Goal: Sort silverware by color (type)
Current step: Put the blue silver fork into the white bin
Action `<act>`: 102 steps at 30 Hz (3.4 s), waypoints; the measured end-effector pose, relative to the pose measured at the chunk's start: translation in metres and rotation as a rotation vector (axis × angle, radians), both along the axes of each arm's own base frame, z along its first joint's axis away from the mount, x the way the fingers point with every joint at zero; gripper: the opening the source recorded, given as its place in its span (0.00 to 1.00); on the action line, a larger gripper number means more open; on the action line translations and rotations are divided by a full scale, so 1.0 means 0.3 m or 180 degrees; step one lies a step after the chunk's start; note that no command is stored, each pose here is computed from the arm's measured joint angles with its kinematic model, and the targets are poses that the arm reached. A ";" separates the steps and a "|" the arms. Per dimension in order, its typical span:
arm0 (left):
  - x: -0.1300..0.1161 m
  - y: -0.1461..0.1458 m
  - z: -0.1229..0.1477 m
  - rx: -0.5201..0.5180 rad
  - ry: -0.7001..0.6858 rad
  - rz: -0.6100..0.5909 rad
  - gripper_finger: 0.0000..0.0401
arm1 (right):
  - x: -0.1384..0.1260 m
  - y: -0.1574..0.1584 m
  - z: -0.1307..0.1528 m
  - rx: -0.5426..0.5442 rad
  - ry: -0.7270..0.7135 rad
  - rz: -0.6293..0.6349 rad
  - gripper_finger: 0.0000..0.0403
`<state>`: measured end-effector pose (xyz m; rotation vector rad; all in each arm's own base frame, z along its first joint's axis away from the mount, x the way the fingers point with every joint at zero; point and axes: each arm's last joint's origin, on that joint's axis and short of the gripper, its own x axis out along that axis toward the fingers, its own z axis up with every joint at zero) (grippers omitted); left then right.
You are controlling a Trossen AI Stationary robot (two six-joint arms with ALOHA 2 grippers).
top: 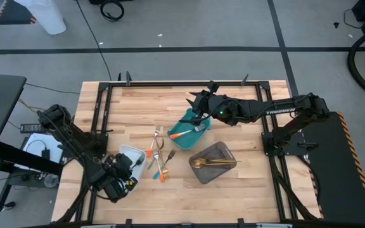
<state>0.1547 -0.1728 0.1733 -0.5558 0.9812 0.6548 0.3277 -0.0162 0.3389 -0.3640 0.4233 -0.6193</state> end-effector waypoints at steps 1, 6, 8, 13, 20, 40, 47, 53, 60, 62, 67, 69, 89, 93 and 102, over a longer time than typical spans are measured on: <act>0.001 0.000 0.000 -0.0014 0.0034 -0.0025 0.23 | 0.000 0.000 0.000 0.0003 -0.0003 -0.0001 0.34; 0.019 0.005 0.010 -0.0086 0.0221 -0.0150 0.27 | 0.000 0.000 0.000 0.0004 -0.0001 0.0000 0.34; 0.035 0.009 0.031 -0.0082 0.0280 -0.0203 0.28 | 0.000 0.000 0.000 0.0005 -0.0002 0.0003 0.34; 0.085 0.023 0.121 -0.0018 0.0456 -0.0354 0.26 | 0.001 0.002 -0.001 0.0035 -0.0002 0.0081 0.34; 0.169 0.068 0.243 0.0037 0.0419 -0.0447 0.26 | -0.003 0.004 -0.016 0.0147 0.0098 0.0122 0.34; 0.505 0.323 0.008 0.0179 0.0994 -0.1150 0.26 | -0.061 0.050 -0.106 0.0638 0.0824 -0.0039 0.34; 0.534 0.393 -0.005 0.0140 0.1005 -0.1275 0.26 | -0.073 0.119 -0.115 0.0645 0.0931 0.0109 0.34; 0.537 0.422 -0.006 0.0002 0.1066 -0.1504 0.26 | -0.090 0.154 -0.127 0.0696 0.1029 0.0088 0.34; 0.537 0.369 -0.005 0.0509 0.1192 -0.3056 0.26 | -0.108 0.173 -0.140 0.0803 0.1113 0.0019 0.34; 0.534 0.348 -0.005 0.0675 0.1238 -0.3545 0.26 | -0.114 0.177 -0.143 0.0818 0.1153 0.0003 0.34; 0.545 0.316 -0.001 0.0959 0.1114 -0.4110 0.26 | -0.142 0.188 -0.160 0.0873 0.1364 -0.0106 0.34; 0.557 0.313 0.002 0.1029 0.0996 -0.4138 0.26 | -0.154 0.190 -0.165 0.0857 0.1416 -0.0198 0.34; 0.581 0.348 -0.083 0.0899 0.1239 -0.4409 0.26 | -0.228 0.229 -0.106 0.0781 0.1107 -0.0342 0.34; 0.581 0.351 -0.097 0.0911 0.1320 -0.4498 0.26 | -0.244 0.243 -0.090 0.0835 0.1006 -0.0296 0.34; 0.581 0.367 -0.094 0.0961 0.1403 -0.4168 0.26 | -0.255 0.259 -0.080 0.0753 0.0923 -0.0301 0.34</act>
